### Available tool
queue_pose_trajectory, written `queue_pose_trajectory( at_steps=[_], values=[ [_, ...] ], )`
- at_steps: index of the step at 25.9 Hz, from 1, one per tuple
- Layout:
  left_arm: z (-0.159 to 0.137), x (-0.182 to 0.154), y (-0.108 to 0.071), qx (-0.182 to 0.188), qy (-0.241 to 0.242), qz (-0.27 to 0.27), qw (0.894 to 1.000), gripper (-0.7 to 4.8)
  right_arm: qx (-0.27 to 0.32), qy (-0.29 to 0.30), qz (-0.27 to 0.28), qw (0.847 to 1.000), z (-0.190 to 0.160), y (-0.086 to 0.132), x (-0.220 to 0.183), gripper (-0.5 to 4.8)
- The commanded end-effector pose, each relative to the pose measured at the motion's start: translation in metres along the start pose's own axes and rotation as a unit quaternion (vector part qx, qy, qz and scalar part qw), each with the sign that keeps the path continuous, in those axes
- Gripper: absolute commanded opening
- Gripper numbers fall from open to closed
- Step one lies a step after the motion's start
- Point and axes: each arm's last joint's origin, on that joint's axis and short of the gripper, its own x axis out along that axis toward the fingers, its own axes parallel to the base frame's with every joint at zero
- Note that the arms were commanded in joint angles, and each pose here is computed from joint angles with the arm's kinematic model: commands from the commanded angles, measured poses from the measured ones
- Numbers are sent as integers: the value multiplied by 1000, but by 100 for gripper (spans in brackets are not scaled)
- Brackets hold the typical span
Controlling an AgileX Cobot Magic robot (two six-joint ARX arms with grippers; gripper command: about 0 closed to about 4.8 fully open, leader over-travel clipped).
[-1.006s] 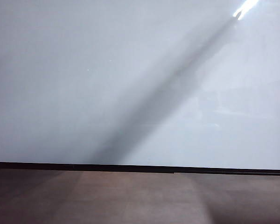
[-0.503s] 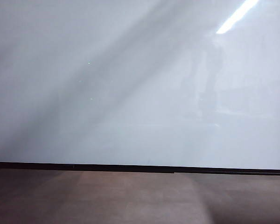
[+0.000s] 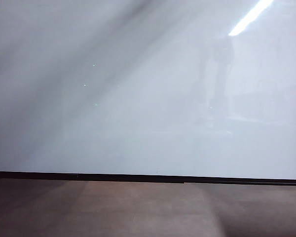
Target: Reach to the right to find the marker pen, pick it up, and write the number 17 on the whiteboard.
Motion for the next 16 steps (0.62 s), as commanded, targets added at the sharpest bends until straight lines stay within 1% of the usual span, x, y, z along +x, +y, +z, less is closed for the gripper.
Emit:
queue_pose_trajectory(
  at_steps=[1, 5, 12, 16],
  values=[
    [1, 2, 0, 1, 0, 1, 1000, -5, 6, -15, 1, 1000, 5, 4, 9, -9],
    [0, 3, 0, 1, 1, 0, 1000, -5, 6, -16, -3, 1000, 1, 6, 17, -9],
    [1, 3, 0, 1, -1, 0, 1000, -5, 8, -23, -12, 1000, 2, 5, 17, -9],
    [1, 2, 0, 1, -2, 1, 1000, -5, 5, -24, -20, 1000, 2, 0, 19, -9]
  ],
)
